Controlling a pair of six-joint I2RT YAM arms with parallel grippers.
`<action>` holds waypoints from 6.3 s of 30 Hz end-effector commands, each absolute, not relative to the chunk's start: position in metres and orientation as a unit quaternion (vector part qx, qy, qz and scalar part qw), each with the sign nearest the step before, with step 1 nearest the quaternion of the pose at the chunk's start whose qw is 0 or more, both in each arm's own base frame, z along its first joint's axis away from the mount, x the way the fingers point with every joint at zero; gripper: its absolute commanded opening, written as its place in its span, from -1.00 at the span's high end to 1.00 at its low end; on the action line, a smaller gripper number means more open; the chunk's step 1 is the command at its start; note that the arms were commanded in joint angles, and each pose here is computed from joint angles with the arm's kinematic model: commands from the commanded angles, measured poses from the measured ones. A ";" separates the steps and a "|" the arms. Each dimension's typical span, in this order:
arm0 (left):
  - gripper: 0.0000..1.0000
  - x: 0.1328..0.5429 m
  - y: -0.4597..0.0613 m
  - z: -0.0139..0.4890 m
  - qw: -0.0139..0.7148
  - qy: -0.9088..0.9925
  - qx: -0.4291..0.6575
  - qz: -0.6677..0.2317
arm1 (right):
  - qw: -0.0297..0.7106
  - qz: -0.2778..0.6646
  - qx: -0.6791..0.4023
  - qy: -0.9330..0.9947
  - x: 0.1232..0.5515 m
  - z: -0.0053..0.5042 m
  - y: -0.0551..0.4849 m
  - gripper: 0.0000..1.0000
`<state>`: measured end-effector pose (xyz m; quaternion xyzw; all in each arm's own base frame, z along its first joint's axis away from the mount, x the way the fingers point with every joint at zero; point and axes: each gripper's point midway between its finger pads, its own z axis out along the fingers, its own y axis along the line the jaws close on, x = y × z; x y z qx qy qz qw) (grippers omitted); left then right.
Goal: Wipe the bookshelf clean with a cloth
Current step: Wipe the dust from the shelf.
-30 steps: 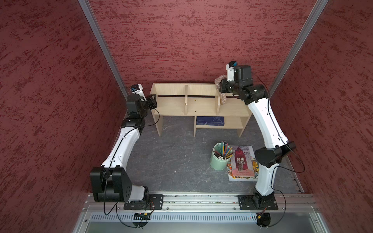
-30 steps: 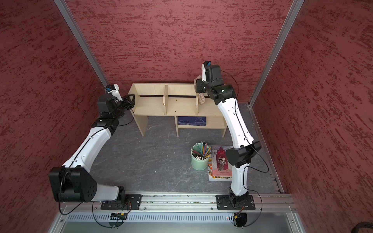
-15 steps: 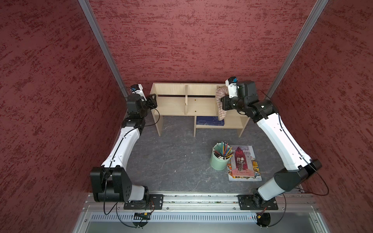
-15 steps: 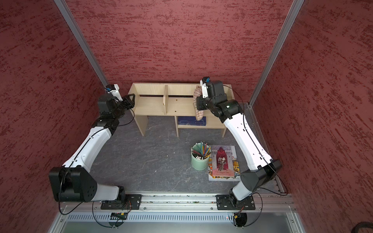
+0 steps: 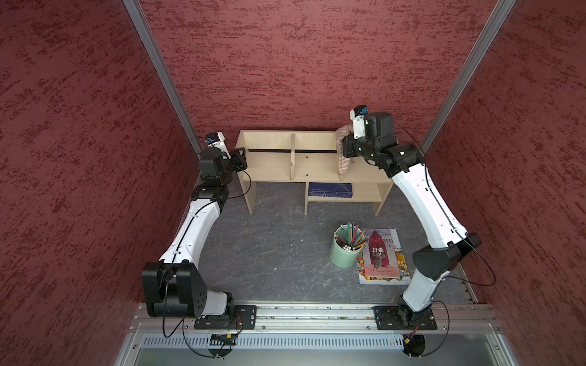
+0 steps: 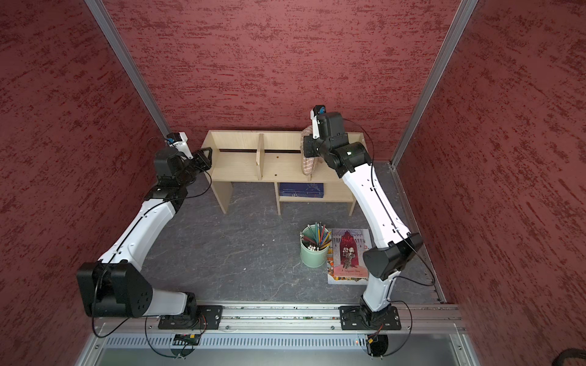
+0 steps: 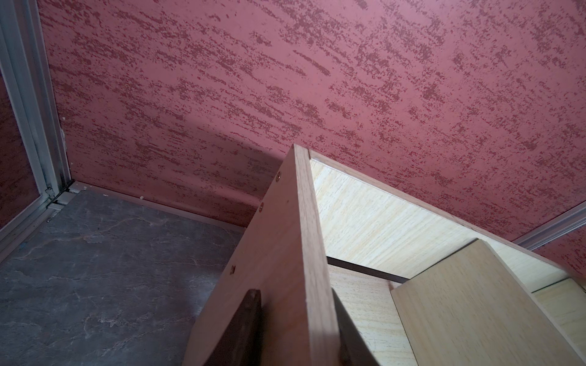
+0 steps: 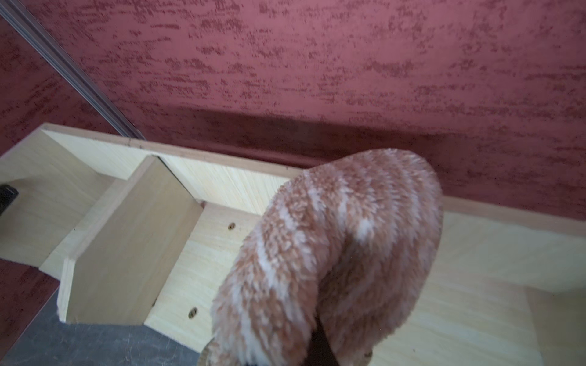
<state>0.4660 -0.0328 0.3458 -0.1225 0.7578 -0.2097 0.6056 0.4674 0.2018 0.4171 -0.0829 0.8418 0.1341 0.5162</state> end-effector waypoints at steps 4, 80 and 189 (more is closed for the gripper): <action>1.00 0.459 -0.066 0.326 0.556 0.777 -0.110 -0.273 | 0.533 0.078 -0.043 0.841 0.497 0.422 0.189 1.00; 1.00 0.458 -0.073 0.327 0.554 0.779 -0.104 -0.275 | 0.500 0.161 -0.089 0.846 0.446 0.418 0.213 1.00; 0.60 0.453 -0.073 0.336 0.561 0.774 -0.103 -0.277 | 0.484 0.136 -0.074 0.861 0.443 0.356 0.300 1.00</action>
